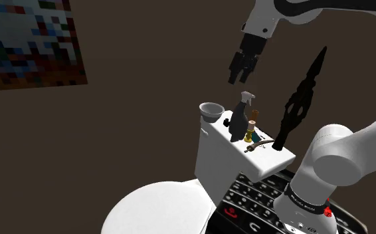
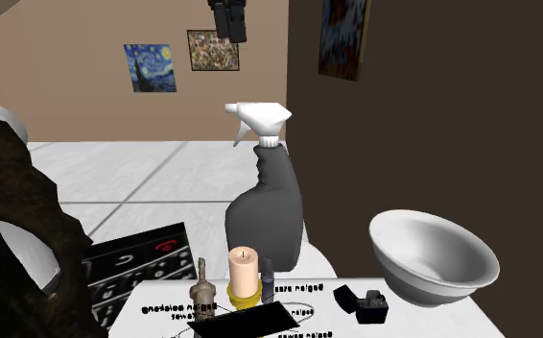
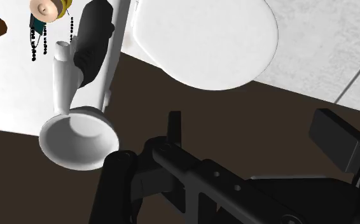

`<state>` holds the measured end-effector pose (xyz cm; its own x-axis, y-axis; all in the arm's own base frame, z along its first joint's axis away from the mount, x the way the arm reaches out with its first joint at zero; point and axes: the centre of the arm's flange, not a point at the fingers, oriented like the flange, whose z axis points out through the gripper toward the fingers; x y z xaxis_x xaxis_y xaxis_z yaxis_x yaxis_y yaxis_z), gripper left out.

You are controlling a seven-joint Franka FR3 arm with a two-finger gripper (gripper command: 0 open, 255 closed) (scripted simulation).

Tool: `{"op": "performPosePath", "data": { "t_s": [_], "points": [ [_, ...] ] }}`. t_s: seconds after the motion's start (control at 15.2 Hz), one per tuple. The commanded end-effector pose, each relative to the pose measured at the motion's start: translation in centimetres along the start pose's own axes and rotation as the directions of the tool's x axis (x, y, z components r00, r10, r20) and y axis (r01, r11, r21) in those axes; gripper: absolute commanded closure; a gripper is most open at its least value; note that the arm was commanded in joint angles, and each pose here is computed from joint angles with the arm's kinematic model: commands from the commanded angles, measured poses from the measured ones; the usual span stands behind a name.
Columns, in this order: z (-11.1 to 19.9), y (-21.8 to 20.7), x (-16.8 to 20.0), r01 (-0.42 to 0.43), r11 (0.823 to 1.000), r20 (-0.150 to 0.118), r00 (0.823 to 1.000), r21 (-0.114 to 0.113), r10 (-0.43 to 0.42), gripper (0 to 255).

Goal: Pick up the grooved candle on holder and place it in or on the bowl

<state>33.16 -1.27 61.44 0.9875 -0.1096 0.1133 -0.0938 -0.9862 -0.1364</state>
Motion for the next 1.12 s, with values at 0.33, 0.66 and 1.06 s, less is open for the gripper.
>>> {"op": "performPosePath", "data": {
  "t_s": [0.33, 0.66, 1.06],
  "points": [
    [4.5, 3.8, -1.3, 0.011, 0.998, 0.012, 1.000, -0.055, -0.010, 0],
    [8.8, 7.8, -2.7, 0.022, 0.994, 0.024, 1.000, -0.109, -0.020, 0],
    [13.6, 12.9, -4.3, 0.036, 0.984, 0.040, 0.999, -0.174, -0.030, 0]
  ]
}}
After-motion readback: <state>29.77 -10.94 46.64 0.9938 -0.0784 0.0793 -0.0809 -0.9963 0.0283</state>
